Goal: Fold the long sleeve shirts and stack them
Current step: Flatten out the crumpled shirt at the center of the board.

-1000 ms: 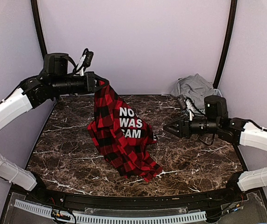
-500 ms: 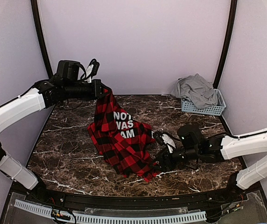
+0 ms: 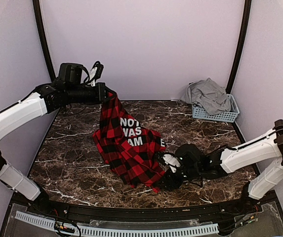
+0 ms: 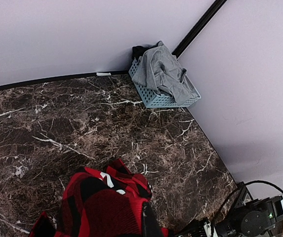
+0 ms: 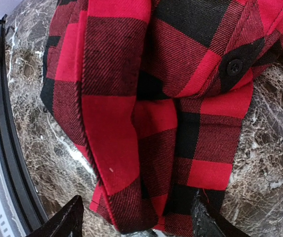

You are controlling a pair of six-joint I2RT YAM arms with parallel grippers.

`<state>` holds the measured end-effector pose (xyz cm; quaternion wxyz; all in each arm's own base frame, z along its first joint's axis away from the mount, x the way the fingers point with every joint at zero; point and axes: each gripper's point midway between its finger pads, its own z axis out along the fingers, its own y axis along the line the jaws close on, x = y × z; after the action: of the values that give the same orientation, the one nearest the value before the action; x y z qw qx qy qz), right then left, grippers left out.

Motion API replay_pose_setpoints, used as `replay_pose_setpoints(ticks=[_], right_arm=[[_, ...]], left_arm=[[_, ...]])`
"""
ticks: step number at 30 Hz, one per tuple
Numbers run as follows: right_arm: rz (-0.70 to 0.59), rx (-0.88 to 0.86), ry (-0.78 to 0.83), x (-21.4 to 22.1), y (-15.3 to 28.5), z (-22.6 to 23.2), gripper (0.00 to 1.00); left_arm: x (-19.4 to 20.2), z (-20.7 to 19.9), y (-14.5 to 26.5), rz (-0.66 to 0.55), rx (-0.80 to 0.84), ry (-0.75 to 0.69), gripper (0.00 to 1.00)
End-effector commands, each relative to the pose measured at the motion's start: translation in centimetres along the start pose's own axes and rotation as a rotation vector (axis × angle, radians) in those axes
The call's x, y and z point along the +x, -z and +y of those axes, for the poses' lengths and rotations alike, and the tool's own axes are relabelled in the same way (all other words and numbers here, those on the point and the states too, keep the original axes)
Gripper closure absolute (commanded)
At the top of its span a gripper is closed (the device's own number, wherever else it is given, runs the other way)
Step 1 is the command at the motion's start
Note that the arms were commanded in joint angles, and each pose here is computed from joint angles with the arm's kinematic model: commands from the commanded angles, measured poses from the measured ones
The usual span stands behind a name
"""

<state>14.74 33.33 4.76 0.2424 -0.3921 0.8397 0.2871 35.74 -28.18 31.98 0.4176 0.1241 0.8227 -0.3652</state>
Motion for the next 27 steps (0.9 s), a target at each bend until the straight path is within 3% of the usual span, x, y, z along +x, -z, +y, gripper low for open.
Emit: replay_pose_setpoints(ticks=[1, 8, 15, 22, 27], right_arm=[[-0.035, 0.026, 0.039, -1.5, -0.5, 0.0, 0.32], [-0.039, 0.047, 0.064, -2.3, -1.2, -0.3, 0.51], [-0.041, 0.087, 0.073, -2.7, -0.1, -0.8, 0.99], [-0.075, 0.271, 0.072, -5.9, 6.5, -2.3, 1.00], [-0.231, 0.535, 0.093, -12.9, 18.1, -3.6, 1.00]], left_arm=[[-2.5, -1.6, 1.8, -0.076, 0.047, -0.039, 1.00], [-2.4, -1.4, 1.9, -0.073, 0.044, -0.040, 1.00], [-2.5, -0.7, 2.4, -0.078, 0.022, -0.042, 1.00], [-3.7, 1.8, 5.1, -0.128, -0.069, -0.051, 1.00], [-4.7, 1.7, 9.1, -0.204, -0.104, -0.089, 1.00]])
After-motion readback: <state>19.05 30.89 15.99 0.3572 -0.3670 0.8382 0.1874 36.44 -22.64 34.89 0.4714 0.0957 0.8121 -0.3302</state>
